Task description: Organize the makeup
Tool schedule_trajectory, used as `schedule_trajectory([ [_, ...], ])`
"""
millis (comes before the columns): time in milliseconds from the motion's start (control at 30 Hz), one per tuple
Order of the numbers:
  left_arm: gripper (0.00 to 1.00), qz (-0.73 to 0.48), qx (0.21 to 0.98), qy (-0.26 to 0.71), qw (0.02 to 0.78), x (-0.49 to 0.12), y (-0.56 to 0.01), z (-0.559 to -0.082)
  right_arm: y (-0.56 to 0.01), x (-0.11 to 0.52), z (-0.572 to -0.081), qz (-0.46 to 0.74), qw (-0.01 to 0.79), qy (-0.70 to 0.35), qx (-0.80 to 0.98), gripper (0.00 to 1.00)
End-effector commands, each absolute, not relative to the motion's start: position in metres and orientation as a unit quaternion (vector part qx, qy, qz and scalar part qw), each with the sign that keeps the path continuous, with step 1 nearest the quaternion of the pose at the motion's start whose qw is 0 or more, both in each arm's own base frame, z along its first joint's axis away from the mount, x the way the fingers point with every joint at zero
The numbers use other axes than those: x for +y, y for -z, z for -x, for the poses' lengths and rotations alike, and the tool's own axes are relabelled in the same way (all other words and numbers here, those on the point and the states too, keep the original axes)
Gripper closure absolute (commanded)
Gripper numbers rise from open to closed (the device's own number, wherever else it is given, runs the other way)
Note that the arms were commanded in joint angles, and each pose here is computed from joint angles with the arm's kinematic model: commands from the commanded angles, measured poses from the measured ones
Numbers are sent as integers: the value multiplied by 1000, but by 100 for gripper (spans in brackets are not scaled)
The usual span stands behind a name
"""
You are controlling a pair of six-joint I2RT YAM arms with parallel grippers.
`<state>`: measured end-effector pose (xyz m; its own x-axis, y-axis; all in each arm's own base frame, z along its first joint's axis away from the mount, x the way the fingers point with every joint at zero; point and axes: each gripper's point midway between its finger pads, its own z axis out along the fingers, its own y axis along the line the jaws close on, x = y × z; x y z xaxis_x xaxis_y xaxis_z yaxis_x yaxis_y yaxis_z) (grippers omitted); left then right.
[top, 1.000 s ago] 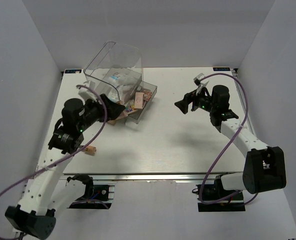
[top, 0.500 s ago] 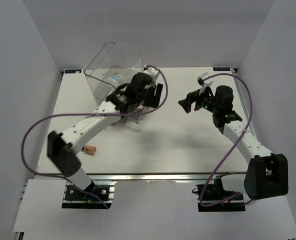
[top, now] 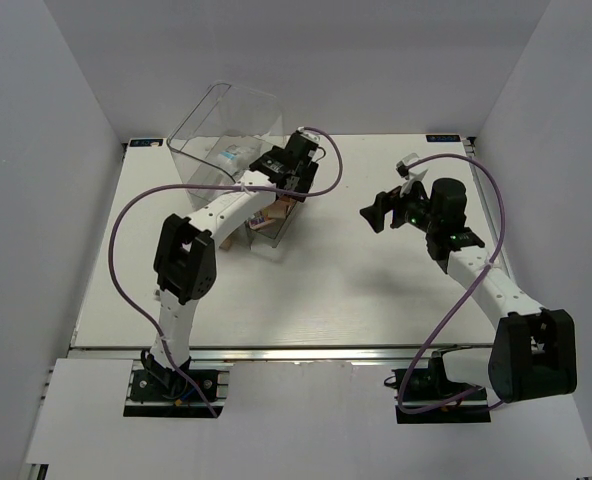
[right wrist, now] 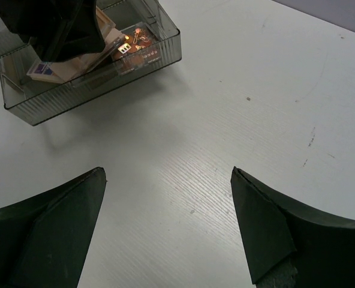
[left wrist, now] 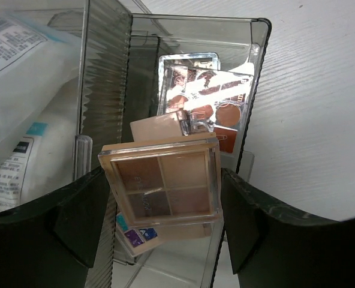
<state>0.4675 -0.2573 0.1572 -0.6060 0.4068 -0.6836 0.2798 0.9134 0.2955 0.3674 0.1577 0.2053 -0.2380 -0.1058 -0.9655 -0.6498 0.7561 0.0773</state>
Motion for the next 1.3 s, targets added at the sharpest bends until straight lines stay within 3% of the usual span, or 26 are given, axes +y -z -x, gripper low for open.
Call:
schedule_trajectory([
  [0,78,-168,879,-77,440,-249,-194,-480,-218,155,-367,255,583,-237,734,11],
  [267,29,-171,887,-80,422,-243,-179,-468,-213,158,-368,260,575,-246,736,11],
  [300,15,-170,885,-80,425,-243,-182,-469,-213,159,-368,261,574,-249,735,11],
  [367,11,-168,884,-79,429,-242,-187,-469,-211,160,-367,264,571,-251,736,11],
  [400,2,-167,883,-79,432,-242,-190,-470,-211,161,-367,265,570,-254,735,11],
  [633,2,-146,874,-37,461,-255,-224,-473,-209,168,-363,289,561,-268,728,11],
  [700,4,-140,866,7,480,-267,-247,-472,-206,181,-357,320,547,-296,714,17],
  [733,11,-135,859,26,493,-271,-262,-471,-204,185,-357,328,539,-306,713,23],
  [800,31,-127,843,63,518,-277,-295,-467,-181,199,-358,331,492,-327,736,59],
  [833,43,-113,836,79,531,-278,-312,-466,-191,205,-367,329,491,-330,736,89],
  [867,65,-105,827,94,544,-277,-331,-463,-176,207,-378,313,470,-325,758,100],
  [933,82,-86,814,127,560,-272,-361,-455,-169,226,-390,285,447,-321,785,100],
  [967,86,-80,814,134,559,-272,-362,-456,-167,224,-399,269,446,-311,795,100],
  [1100,87,-31,786,176,591,-247,-410,-432,-164,265,-408,228,428,-306,819,100],
  [1267,81,21,759,173,628,-204,-446,-404,-152,310,-421,182,392,-291,854,100],
])
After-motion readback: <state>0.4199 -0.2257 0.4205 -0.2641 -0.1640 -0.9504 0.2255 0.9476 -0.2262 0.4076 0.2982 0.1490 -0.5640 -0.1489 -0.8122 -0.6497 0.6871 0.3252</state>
